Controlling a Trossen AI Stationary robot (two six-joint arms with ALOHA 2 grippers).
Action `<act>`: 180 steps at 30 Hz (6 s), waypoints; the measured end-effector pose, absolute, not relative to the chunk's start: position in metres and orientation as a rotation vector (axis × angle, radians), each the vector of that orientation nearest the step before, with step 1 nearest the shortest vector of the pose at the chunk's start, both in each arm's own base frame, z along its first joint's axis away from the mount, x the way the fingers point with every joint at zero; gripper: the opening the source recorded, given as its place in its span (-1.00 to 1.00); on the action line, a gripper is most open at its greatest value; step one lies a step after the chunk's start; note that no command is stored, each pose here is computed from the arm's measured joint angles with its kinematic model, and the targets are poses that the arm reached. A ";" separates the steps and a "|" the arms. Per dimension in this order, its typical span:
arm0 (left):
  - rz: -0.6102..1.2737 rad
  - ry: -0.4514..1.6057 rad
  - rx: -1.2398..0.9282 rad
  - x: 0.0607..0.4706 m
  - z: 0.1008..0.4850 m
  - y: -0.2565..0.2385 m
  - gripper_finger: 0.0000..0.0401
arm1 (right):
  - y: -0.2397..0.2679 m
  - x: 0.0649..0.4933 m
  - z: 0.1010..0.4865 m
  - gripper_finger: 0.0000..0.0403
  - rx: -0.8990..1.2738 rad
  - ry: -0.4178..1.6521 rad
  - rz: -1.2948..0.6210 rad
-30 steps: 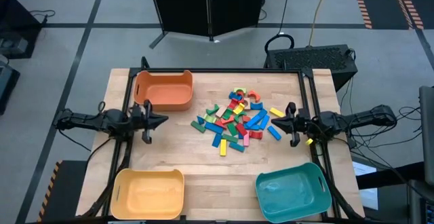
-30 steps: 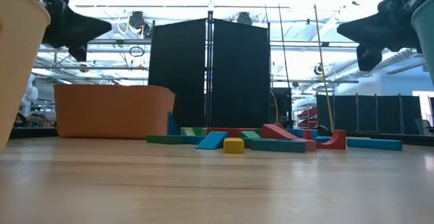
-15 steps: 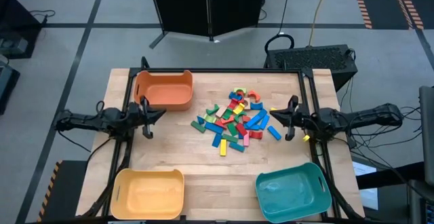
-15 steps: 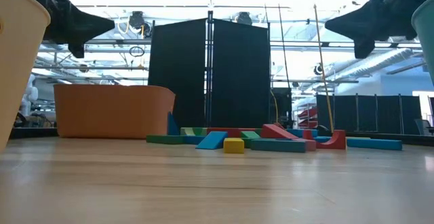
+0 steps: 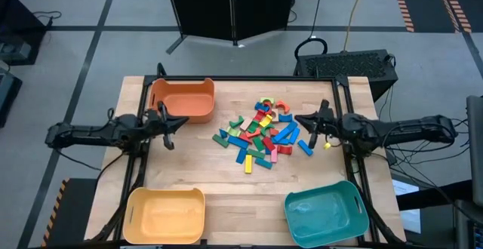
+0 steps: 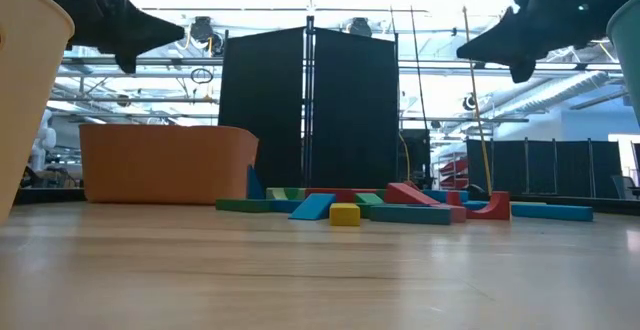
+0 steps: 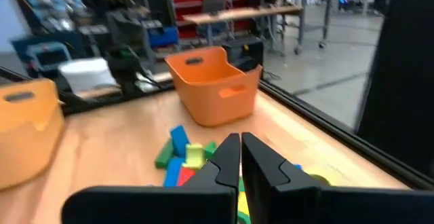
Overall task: Sort blocks by size
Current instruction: Put the yellow rectangular block into the blue bin
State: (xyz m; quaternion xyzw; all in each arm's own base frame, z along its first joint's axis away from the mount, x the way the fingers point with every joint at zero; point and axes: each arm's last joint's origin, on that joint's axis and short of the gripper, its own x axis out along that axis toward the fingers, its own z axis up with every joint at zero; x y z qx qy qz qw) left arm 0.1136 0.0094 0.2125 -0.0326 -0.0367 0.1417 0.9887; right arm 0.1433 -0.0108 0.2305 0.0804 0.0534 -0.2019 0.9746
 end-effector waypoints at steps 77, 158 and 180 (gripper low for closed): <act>0.308 0.480 0.007 0.256 0.206 0.045 -0.60 | -0.095 0.167 0.143 0.17 0.419 1.292 -0.742; 0.314 0.312 0.086 0.263 0.222 0.047 -0.60 | 0.013 0.169 0.245 -0.53 0.822 1.002 -0.414; 0.313 0.263 0.086 0.264 0.226 0.046 -0.60 | 0.099 0.177 0.235 -0.53 0.914 1.086 -0.293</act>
